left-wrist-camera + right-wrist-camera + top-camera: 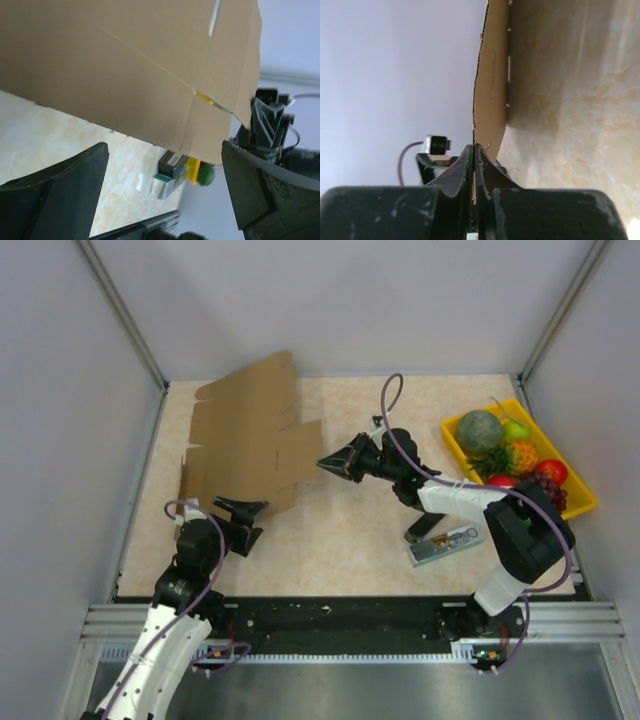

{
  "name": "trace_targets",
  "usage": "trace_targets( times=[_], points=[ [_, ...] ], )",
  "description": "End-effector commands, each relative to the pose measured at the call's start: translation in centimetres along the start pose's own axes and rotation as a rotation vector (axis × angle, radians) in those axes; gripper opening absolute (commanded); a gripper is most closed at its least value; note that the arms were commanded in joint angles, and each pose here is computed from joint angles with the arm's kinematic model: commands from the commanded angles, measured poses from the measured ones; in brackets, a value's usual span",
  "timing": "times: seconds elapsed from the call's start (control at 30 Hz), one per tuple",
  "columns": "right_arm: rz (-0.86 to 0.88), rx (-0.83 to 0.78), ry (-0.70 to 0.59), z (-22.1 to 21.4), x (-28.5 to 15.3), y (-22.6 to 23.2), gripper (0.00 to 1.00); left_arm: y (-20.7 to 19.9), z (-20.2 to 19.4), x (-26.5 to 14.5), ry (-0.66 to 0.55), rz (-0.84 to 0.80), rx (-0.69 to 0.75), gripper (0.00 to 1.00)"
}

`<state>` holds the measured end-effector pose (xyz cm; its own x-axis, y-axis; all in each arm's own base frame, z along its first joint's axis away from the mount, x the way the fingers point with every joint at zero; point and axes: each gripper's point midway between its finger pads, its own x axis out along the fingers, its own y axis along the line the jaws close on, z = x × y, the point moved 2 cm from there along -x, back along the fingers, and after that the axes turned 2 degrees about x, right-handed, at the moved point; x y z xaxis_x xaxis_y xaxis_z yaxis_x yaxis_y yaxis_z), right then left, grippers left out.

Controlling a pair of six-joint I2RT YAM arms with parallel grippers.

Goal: Fold the paper box

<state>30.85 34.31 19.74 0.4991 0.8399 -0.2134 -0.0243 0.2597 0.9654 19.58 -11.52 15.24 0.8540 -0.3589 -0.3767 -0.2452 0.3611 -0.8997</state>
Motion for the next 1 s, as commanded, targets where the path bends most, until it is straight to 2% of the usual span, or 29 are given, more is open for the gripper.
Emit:
trace_targets(
  times=[0.0,0.1,0.2,0.23,0.4,0.47,0.5,0.57,0.6,0.67,0.7,0.73,0.77,0.8,0.83,0.87,0.9,0.97],
  points=[
    [0.147,0.0,-0.021,0.2,-1.5,4.7,0.0,-0.2,1.7,0.5,-0.113,-0.039,-0.322,0.98],
    [0.161,0.006,-0.023,0.0,-2.0,4.9,0.0,1.2,2.3,1.4,-0.158,-0.047,-0.454,0.98],
    [0.165,0.009,-0.036,0.0,-2.5,5.0,0.0,0.6,2.9,1.8,-0.177,-0.129,-0.545,0.98],
    [0.165,0.009,-0.036,0.0,-2.6,5.0,0.0,1.3,3.0,2.2,-0.192,-0.126,-0.559,0.98],
    [0.163,0.017,-0.035,-0.5,-3.0,4.5,0.0,-1.0,5.0,1.9,-0.282,-0.266,-0.524,0.88],
    [0.163,0.019,-0.03,-0.9,-3.2,4.3,0.0,-1.8,5.6,1.6,-0.309,-0.302,-0.504,0.81],
    [0.159,0.02,-0.026,-1.2,-3.4,4.0,0.0,-1.7,5.7,1.7,-0.32,-0.304,-0.479,0.71],
    [0.169,0.023,-0.023,-1.5,-3.7,4.0,0.0,-1.7,5.7,1.6,-0.326,-0.31,-0.461,0.59],
    [0.166,0.024,-0.016,-1.7,-3.9,3.6,0.0,-1.8,5.6,1.6,-0.325,-0.324,-0.443,0.47],
    [0.159,0.009,0.001,-2.2,-4.4,3.4,0.12,-2.4,5.5,1.4,-0.312,-0.356,-0.41,0.32],
    [0.133,-0.02,0.004,-2.4,-4.6,2.7,0.3,-2.5,4.9,1.4,-0.291,-0.349,-0.345,0.28],
    [0.096,-0.038,0.015,-2.6,-5.2,2.2,0.38,-2.7,4.6,1.4,-0.278,-0.341,-0.296,0.17],
    [0.064,-0.069,0.03,-2.8,-5.6,1.7,0.44,-3.0,4.4,1.3,-0.27,-0.33,-0.246,0.13],
    [0.048,-0.196,0.037,-2.6,-5.9,1.8,0.54,-4.2,4.4,0.6,-0.267,-0.33,-0.143,0.07],
    [0.027,-0.27,0.041,-2.6,-6.7,2.3,0.6,-3.9,4.2,0.6,-0.261,-0.283,-0.074,0.0],
    [-0.137,-0.29,0.096,-3.3,-7.8,-0.6,0.63,-4.6,4.3,0.1,-0.268,-0.273,0.005,0.0],
    [-0.158,-0.454,0.098,-2.7,-8.5,0.1,0.66,-7.3,5.1,-1.7,-0.305,-0.299,0.18,0.0],
    [-0.337,-0.547,0.078,-2.0,-11.7,-1.6,0.69,-7.7,5.7,-2.8,-0.316,-0.208,0.347,0.0]
  ],
)
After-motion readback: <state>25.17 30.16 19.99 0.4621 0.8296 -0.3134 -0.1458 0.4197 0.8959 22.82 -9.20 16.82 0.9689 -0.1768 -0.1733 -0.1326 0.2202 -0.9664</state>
